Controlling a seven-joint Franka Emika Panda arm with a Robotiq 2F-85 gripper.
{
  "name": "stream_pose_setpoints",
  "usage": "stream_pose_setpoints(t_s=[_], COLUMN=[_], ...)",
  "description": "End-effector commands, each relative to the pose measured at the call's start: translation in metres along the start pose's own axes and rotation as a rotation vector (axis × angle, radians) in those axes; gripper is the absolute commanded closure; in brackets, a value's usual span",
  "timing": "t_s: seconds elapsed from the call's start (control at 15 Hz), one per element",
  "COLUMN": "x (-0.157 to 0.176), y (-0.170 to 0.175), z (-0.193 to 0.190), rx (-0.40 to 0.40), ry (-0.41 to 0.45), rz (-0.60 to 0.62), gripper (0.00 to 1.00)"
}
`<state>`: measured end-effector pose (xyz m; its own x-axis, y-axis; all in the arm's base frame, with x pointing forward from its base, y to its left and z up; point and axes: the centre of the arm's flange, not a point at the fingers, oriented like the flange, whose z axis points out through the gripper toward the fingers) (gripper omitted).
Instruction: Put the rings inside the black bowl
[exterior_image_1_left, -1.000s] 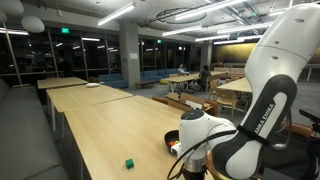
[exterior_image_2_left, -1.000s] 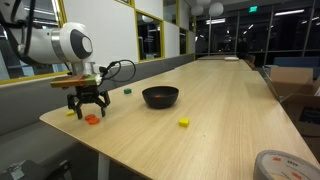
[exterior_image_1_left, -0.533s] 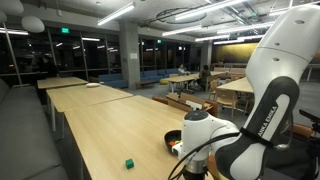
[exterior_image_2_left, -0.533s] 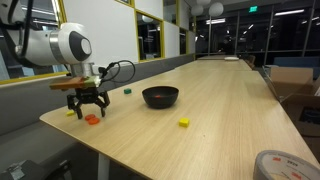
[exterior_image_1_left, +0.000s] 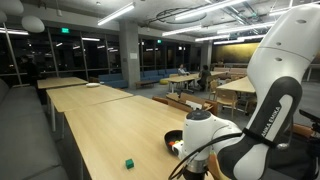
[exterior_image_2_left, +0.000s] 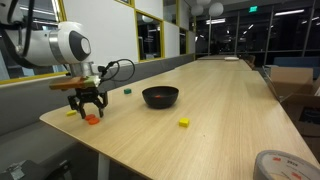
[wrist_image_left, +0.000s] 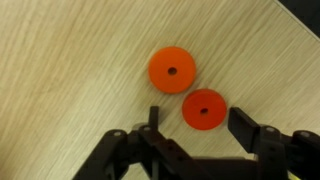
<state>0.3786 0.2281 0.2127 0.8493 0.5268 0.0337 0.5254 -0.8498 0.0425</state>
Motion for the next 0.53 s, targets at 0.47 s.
stream_pose_setpoints(t_s=[0.47], x=[-0.008], y=[0.017], z=[-0.018], rx=[-0.035], ry=[0.038], rz=[0.041], gripper=[0.84])
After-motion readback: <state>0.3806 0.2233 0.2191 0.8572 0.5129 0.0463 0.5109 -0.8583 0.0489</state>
